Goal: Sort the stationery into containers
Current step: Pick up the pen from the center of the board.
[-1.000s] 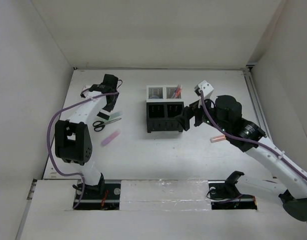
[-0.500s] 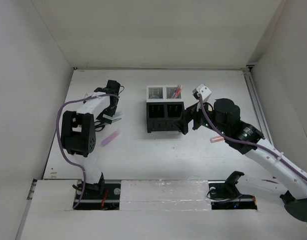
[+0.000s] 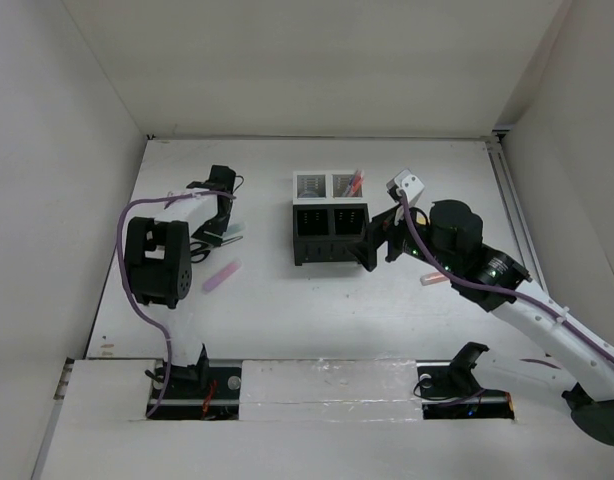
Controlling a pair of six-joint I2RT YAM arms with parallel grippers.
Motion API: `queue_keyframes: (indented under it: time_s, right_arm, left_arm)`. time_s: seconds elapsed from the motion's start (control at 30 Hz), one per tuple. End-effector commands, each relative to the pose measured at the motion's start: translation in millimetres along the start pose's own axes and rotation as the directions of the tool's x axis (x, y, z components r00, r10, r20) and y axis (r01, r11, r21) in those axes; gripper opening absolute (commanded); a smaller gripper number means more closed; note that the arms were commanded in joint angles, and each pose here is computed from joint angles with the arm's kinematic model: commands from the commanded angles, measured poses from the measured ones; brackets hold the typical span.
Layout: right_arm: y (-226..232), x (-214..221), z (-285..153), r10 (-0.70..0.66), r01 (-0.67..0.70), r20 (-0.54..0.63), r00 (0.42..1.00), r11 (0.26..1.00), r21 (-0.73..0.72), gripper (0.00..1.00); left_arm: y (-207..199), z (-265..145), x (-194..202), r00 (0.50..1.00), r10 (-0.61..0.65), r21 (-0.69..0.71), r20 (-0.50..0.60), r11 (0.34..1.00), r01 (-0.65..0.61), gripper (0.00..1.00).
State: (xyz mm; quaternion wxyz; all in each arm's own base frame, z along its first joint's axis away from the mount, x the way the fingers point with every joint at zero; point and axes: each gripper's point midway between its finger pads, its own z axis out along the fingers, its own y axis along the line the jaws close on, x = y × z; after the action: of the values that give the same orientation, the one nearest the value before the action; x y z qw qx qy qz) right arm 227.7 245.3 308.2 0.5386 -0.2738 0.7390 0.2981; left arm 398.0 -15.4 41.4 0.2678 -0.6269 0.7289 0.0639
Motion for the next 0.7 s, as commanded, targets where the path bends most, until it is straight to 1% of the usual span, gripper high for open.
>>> queue_keyframes:
  time_s: [0.0, 0.07, 0.13, 0.17, 0.27, 0.3, 0.53, 0.67]
  right_arm:
    - [7.3, -18.6, -2.9, -0.002, 0.004, 0.071, 0.997, 1.0, -0.026, 1.0]
    - [7.3, -18.6, -2.9, -0.002, 0.004, 0.071, 0.997, 1.0, -0.026, 1.0]
    - [7.3, -18.6, -2.9, -0.002, 0.004, 0.071, 0.997, 1.0, -0.026, 1.0]
    - [6.7, -14.5, -1.9, -0.002, 0.003, 0.062, 0.998, 1.0, -0.025, 1.0]
    - [5.1, -14.7, -1.8, -0.002, 0.003, 0.063, 0.998, 1.0, -0.016, 1.0]
    - [5.1, -14.7, -1.8, -0.002, 0.003, 0.063, 0.998, 1.0, -0.016, 1.0]
    - [5.1, -14.7, -1.8, -0.002, 0.003, 0.063, 0.998, 1.0, -0.016, 1.0]
    - [5.1, -14.7, -1.8, -0.002, 0.003, 0.063, 0.998, 1.0, -0.016, 1.0]
  left_arm:
    - [5.5, 8.1, -5.0, 0.999, -0.004, -0.019, 0.04, 1.0, 0.005, 0.61]
    - [-3.2, 7.1, -6.2, 0.999, -0.012, -0.005, 0.041, 1.0, 0.012, 0.58]
    - [-4.0, 12.1, -3.6, 0.999, 0.006, -0.015, 0.04, 1.0, -0.005, 0.56]
    - [-3.2, 14.4, -2.3, 0.999, 0.013, -0.027, 0.039, 1.0, -0.012, 0.52]
    - [-4.8, 15.7, -1.8, 0.999, 0.022, -0.028, 0.039, 0.999, -0.021, 0.45]
    - [-3.2, 18.5, -0.2, 0.999, 0.027, -0.036, 0.038, 0.999, -0.025, 0.42]
    - [-3.8, 25.6, 1.7, 0.998, 0.052, -0.05, 0.045, 0.998, -0.05, 0.31]
    - [1.4, 32.9, 3.5, 0.997, 0.074, -0.071, 0.034, 0.995, -0.071, 0.07]
